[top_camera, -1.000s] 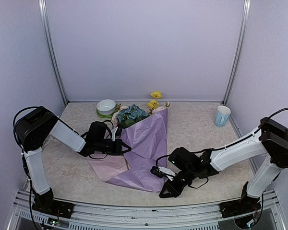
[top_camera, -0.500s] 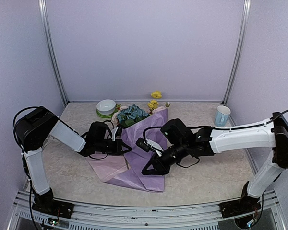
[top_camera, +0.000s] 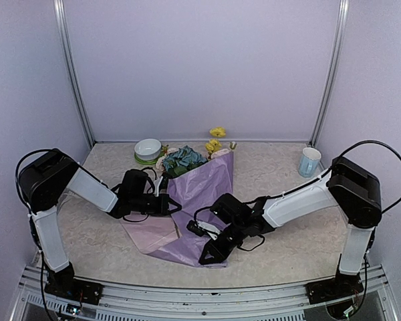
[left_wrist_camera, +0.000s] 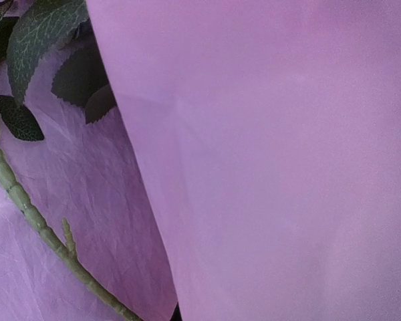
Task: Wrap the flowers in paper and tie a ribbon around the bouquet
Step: Press the fold line on the 2/3-folded wrapping paper.
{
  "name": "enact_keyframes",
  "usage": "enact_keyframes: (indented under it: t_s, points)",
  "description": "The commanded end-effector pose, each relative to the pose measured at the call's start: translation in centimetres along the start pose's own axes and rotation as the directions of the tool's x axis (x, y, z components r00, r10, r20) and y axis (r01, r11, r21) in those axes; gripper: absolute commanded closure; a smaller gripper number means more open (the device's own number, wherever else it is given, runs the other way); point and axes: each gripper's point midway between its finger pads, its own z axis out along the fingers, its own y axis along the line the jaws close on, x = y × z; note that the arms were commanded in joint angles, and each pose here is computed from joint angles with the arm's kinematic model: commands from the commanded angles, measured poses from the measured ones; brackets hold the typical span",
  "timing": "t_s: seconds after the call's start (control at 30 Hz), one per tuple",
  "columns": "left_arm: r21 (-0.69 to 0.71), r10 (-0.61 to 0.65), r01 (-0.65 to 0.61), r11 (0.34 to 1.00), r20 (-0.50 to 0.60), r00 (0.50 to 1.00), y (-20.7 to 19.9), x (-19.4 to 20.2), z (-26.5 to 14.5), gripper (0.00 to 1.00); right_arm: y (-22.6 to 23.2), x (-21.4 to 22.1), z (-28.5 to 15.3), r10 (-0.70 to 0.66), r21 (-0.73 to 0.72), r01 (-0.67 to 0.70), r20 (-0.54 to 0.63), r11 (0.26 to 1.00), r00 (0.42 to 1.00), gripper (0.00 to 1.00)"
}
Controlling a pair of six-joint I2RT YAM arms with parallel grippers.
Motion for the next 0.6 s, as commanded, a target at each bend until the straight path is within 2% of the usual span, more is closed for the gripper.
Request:
enact_keyframes:
  t_s: [0.0,0.07,0.2,0.27,0.33,0.47,0.57]
  points:
    - [-0.01,0.019,-0.019,1.0,0.02,1.0,-0.2,-0.8,-0.7,1.0,0.3,0.7,-0.5,0.014,0.006,-0.014,0.0,1.0,1.0,0.93]
    - [-0.009,0.021,-0.021,1.0,0.022,1.0,-0.4,-0.9,-0.8,1.0,1.8,-0.6,-1.8,-0.039,-0.022,0.04,0.038,0.999,0.999,0.92]
    - [-0.009,0.023,-0.023,1.0,0.022,0.999,-0.5,-1.0,-0.7,1.0,5.8,-3.7,-5.2,-0.16,-0.113,0.183,0.187,0.977,0.969,0.87]
    - [-0.009,0.022,-0.022,1.0,0.021,1.0,-0.5,-0.9,-0.6,1.0,4.7,-3.9,-5.7,-0.133,-0.095,0.157,0.22,0.983,0.966,0.86]
    - [-0.011,0.022,-0.021,1.0,0.021,1.0,-0.5,-0.9,-0.6,1.0,2.4,-3.5,-5.1,-0.066,-0.069,0.081,0.204,0.994,0.977,0.86]
    - [-0.026,0.022,-0.022,0.999,0.028,0.999,-0.4,-1.1,-0.8,1.0,-1.6,-0.7,-2.4,0.036,0.006,-0.037,0.1,0.999,0.994,0.89]
    - [-0.041,0.03,-0.028,0.999,0.047,0.998,-0.4,-1.7,-1.4,0.85,-2.8,1.1,-1.2,0.08,0.029,-0.082,0.058,0.996,0.995,0.9]
